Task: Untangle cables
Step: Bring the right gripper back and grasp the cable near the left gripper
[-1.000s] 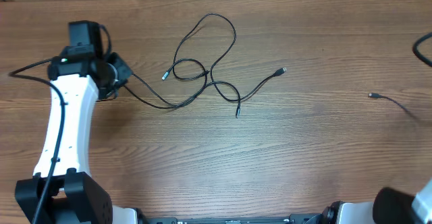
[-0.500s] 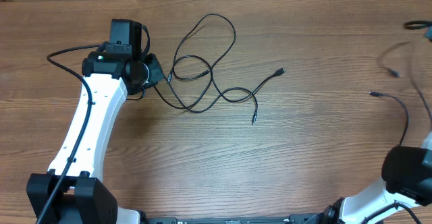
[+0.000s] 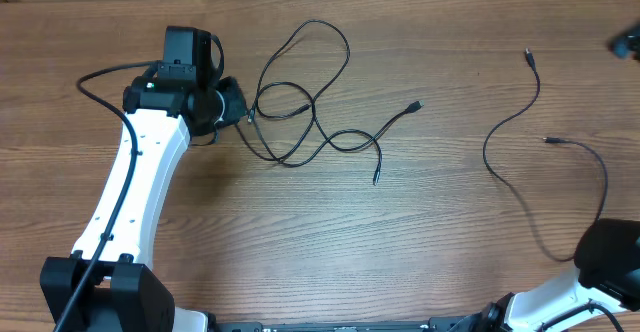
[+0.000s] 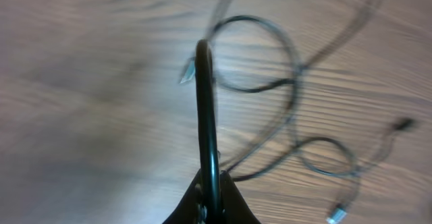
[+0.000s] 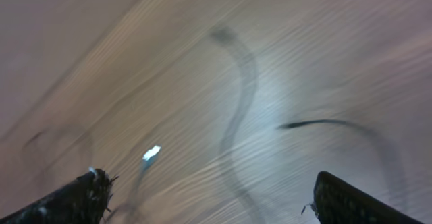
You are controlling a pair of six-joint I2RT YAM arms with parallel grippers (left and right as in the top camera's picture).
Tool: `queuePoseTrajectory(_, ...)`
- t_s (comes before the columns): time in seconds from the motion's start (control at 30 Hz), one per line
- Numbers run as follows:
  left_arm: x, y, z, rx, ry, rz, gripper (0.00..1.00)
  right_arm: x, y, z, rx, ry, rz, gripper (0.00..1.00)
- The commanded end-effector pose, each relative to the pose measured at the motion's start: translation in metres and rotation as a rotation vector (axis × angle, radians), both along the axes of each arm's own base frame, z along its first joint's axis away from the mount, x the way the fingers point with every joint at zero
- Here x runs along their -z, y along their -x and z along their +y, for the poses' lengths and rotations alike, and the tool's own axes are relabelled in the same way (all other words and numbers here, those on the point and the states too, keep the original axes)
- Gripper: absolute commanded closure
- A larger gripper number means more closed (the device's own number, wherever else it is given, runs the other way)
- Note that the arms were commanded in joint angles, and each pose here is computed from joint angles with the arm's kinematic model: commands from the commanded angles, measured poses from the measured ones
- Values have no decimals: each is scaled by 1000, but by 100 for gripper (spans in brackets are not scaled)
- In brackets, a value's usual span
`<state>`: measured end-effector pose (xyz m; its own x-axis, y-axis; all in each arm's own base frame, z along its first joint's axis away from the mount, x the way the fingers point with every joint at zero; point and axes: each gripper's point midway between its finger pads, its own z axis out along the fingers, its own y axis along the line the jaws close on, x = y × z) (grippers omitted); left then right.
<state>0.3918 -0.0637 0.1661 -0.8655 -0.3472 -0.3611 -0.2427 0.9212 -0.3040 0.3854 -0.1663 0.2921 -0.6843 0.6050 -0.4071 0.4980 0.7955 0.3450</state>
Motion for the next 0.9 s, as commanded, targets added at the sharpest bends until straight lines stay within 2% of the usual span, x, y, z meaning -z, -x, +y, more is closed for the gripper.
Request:
queuePoseTrajectory(0.0,-33,-9,-52,280,175,-138,96,-22,-13,76,-282,-129,-110,1)
queuePoseTrajectory(0.23,-138,-31,-97,489,390,-443,96,-11,-14,153,-522,-125,-50,0)
queuePoseTrajectory(0.37,-209,-23,-121,638,509,-611,96,4,-14,189,-610,-119,-2,0)
queuePoseTrajectory(0.47,-242,-19,-126,678,528,-692,96,21,-8,223,-726,-127,42,0)
queuePoseTrajectory(0.7,-252,-19,-132,673,556,-711,96,42,19,301,-1076,-168,38,0)
queuePoseTrajectory(0.87,-260,-17,-142,706,558,-747,96,46,28,338,-1220,-142,2,0)
